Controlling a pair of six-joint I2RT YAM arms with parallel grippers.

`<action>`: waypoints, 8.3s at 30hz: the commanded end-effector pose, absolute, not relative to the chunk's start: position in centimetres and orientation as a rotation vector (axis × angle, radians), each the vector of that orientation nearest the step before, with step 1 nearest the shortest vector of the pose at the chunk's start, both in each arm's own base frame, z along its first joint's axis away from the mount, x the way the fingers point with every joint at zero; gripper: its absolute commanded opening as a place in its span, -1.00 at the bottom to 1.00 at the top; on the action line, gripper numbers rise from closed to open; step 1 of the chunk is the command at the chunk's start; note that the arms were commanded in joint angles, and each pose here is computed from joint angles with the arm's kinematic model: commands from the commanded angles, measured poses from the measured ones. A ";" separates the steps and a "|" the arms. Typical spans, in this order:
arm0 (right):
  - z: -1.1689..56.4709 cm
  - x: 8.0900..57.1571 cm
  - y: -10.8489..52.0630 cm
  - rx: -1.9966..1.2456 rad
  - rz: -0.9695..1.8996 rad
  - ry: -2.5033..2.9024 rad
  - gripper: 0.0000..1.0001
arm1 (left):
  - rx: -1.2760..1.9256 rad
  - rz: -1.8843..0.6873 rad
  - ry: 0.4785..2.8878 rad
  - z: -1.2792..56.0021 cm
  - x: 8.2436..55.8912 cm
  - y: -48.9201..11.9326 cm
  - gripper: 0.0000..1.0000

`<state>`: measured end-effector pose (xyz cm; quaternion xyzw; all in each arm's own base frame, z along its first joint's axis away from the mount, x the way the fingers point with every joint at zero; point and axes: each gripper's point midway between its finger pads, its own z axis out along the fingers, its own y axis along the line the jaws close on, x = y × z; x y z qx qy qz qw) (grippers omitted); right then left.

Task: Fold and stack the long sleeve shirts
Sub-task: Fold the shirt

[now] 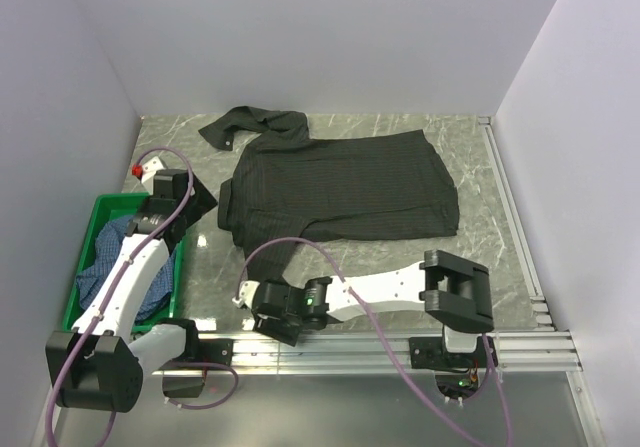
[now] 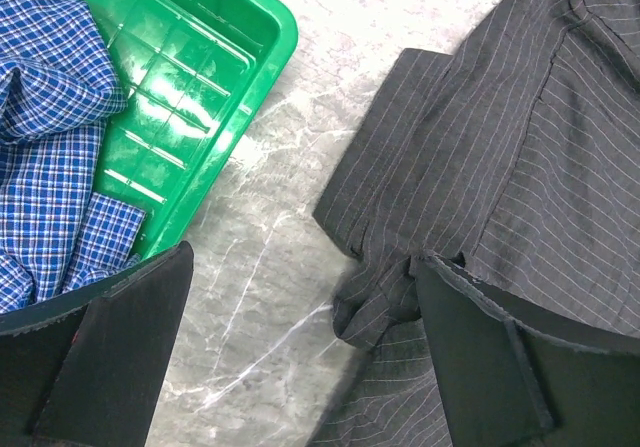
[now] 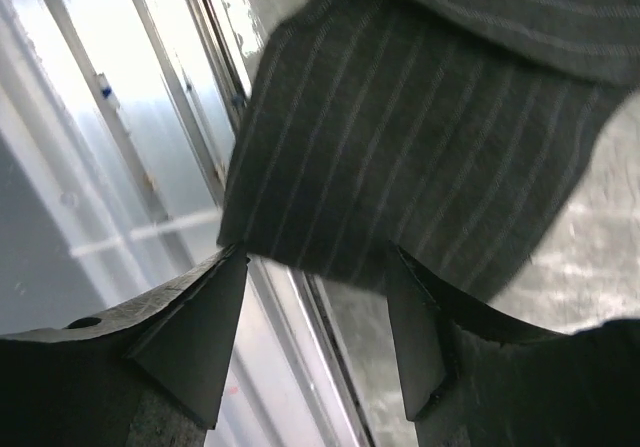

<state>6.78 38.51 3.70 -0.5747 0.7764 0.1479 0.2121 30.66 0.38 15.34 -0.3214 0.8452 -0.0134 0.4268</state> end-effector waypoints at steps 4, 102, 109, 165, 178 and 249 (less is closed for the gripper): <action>3.6 8.0 40.2 -1.615 0.332 2.080 0.25 | -0.823 -0.018 2.073 15.8 30.8 1.0 0.99; 0.9 31.8 -6.0 1.415 0.299 2.152 -0.03 | -0.973 -0.449 2.451 1.2 29.6 -10.6 -0.05; 2.4 30.8 -7.6 1.389 0.165 2.178 -0.81 | -0.957 -0.332 2.461 3.0 29.9 -9.3 -0.61; 4.4 34.1 -6.0 1.242 0.553 2.062 -0.14 | -0.933 -0.389 2.503 0.7 28.6 -11.5 0.13; 13.5 31.1 14.9 0.563 1.013 2.111 -0.08 | -0.548 -0.675 2.382 11.8 29.2 -20.1 0.33; 3.7 27.4 10.4 0.775 0.680 2.279 -0.42 | -0.495 -0.449 2.573 3.0 25.5 -21.1 -0.48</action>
